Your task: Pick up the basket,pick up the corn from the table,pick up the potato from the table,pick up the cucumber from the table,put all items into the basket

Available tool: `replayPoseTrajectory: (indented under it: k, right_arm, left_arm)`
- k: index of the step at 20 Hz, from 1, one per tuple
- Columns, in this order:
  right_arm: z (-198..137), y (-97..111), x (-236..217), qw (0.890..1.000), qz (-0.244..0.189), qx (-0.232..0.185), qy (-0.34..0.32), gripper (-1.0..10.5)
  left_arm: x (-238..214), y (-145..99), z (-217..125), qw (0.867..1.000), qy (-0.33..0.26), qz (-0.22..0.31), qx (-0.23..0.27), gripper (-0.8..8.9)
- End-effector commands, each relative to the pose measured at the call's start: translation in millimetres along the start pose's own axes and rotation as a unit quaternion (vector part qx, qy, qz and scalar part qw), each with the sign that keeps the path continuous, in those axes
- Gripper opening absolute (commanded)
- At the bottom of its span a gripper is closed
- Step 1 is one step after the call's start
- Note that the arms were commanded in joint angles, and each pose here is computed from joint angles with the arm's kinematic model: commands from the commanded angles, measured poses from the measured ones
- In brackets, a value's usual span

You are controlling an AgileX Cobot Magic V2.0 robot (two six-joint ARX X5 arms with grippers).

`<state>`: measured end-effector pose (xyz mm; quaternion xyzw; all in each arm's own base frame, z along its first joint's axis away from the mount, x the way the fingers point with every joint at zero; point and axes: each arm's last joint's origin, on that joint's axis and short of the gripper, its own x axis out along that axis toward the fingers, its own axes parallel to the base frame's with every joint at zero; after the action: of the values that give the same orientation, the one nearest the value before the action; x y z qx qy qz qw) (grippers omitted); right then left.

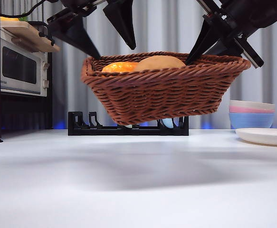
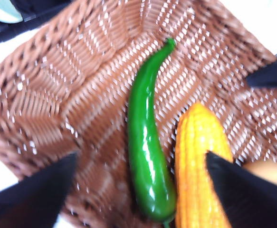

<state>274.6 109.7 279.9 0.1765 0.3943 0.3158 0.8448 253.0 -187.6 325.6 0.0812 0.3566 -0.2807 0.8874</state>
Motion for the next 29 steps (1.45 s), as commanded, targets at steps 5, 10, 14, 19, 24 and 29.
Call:
replayPoseTrajectory:
  k: [5,10,14,19,24,29]
  right_arm:
    - [5,-7,13,0.999,-0.021,0.039,-0.017,-0.2]
    - [2,-25,43,0.994,-0.028,0.107,-0.001,-0.2]
    - [-8,-40,67,0.989,-0.044,0.140,0.035,-0.2]
    - [-18,-49,84,0.984,-0.059,0.153,0.066,-0.2]
    - [-24,-55,84,0.979,-0.135,0.133,0.070,4.1]
    - [-8,-33,49,0.991,-0.119,0.065,0.019,5.0]
  left_arm:
    - [-42,-2,7,0.999,-0.035,-0.005,-0.003,4.85]
    - [-83,-3,15,0.996,-0.093,-0.009,-0.001,4.85]
    - [-105,-2,15,0.992,-0.124,-0.009,-0.001,4.85]
    - [-118,-1,14,0.990,-0.139,-0.001,0.010,4.76]
    - [-117,0,13,0.991,-0.133,0.025,0.021,4.71]
    - [-116,5,9,0.990,-0.114,0.066,0.045,4.38]
